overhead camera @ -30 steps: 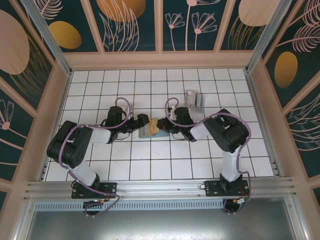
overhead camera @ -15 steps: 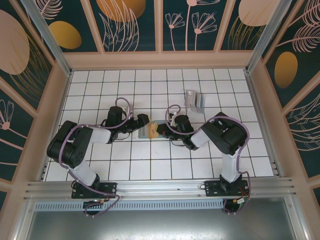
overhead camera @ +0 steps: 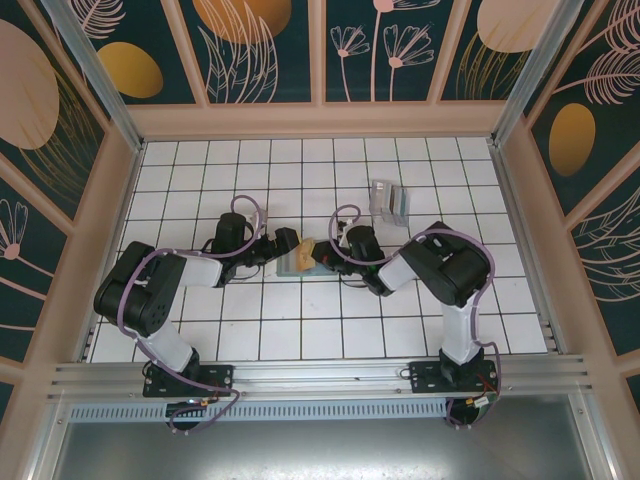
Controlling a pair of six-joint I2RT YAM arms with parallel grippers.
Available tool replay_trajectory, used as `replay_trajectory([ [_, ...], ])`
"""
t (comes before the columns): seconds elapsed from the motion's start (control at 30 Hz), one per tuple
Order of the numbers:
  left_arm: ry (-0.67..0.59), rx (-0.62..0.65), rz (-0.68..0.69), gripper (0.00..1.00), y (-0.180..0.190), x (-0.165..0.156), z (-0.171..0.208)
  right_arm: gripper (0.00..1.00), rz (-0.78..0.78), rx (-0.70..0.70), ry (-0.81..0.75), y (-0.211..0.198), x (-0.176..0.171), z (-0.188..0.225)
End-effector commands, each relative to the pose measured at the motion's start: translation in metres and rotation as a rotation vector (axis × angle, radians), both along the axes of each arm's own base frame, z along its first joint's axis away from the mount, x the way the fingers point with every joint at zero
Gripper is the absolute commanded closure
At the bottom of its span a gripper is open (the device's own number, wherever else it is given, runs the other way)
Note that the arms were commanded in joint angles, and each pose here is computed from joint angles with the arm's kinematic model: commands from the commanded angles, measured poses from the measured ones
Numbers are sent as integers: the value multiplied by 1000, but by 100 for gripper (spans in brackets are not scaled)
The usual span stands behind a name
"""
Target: Put the credit cards into the card holder
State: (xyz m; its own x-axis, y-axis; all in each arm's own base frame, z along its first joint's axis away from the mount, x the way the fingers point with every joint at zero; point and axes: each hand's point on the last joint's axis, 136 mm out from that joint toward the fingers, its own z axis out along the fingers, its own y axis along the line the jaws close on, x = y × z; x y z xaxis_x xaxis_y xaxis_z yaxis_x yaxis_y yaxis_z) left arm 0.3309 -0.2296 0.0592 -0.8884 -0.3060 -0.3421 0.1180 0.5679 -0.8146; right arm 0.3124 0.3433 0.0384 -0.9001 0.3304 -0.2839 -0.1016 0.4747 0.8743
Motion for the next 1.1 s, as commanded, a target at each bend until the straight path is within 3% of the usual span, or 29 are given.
replay_trajectory([
  [0.0,149,93,-2,1,6,-24,-46,100,-9,-9,-12,7,3,-4],
  [0.4,154,85,26,1,2,-21,-44,100,-23,9,49,21,-12,-8],
  [1.07,166,112,62,1,6,-16,-51,100,136,-2,50,27,-34,-8],
])
